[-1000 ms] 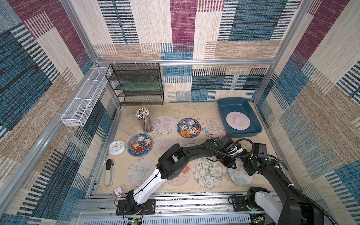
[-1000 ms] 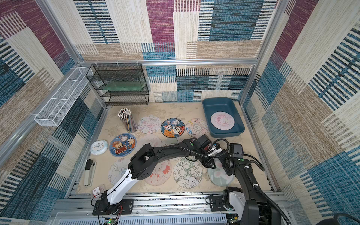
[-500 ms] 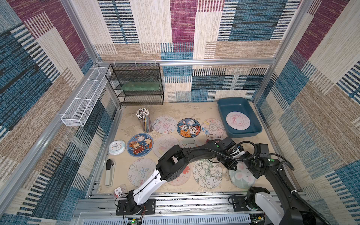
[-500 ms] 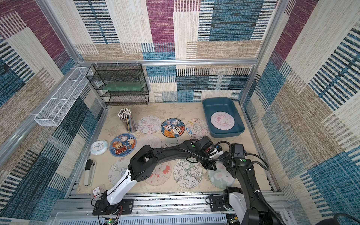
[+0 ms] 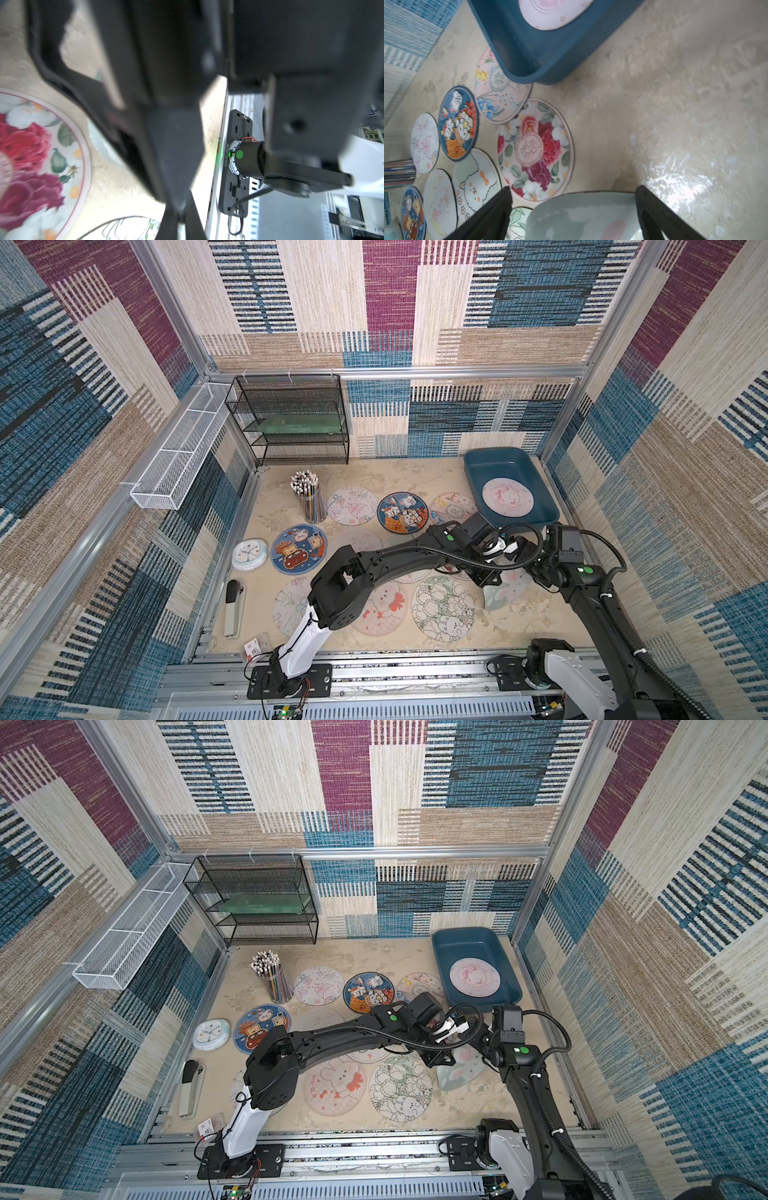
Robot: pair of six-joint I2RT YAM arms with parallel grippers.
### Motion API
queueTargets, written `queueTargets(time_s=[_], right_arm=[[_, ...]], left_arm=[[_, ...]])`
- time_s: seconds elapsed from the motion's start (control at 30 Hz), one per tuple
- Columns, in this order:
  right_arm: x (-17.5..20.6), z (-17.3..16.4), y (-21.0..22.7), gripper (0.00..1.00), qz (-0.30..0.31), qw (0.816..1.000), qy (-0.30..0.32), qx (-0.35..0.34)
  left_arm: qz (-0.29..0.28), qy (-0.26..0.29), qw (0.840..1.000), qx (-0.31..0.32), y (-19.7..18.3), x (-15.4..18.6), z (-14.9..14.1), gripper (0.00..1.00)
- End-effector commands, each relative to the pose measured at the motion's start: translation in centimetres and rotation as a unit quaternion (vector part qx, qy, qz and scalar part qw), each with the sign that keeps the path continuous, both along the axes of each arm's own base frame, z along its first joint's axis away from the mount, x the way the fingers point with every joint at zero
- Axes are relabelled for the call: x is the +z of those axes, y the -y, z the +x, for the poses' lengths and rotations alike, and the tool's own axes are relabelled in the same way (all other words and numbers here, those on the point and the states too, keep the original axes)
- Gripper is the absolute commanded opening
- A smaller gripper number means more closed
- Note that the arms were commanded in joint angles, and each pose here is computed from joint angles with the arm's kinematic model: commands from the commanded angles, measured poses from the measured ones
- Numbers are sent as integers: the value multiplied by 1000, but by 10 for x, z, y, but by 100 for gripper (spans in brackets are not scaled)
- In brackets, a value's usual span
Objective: Put the coasters into the storage box
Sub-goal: Pick up the coaster from the center of the board.
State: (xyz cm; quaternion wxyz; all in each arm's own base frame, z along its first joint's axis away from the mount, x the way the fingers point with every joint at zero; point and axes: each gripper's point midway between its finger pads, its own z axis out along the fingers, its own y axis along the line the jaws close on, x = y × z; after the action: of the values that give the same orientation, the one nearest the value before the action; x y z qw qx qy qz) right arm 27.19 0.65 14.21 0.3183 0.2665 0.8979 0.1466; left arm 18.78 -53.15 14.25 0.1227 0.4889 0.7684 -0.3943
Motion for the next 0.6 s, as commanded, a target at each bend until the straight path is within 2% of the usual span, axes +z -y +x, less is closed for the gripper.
queueTargets(time_s=[0.0,0.1,0.2,0.4,0.57], right_arm=[[52,42,-15,95,9,992,111,51],[63,53,-10,95,-2,992,121,46],[72,61,-12,95,0,988,138,62],[90,68,-29,95,28,970,196,138],[87,69,-36,95,27,962,207,174]], left_arm=[[8,-2,999,-35,-12,6,-9,0],[1,8,1000,-29,-17,19,0,0],[19,29,999,11,-26,22,25,0],[-3,1,998,62,-48,40,68,0],[-43,-28,995,82,-64,64,97,0]])
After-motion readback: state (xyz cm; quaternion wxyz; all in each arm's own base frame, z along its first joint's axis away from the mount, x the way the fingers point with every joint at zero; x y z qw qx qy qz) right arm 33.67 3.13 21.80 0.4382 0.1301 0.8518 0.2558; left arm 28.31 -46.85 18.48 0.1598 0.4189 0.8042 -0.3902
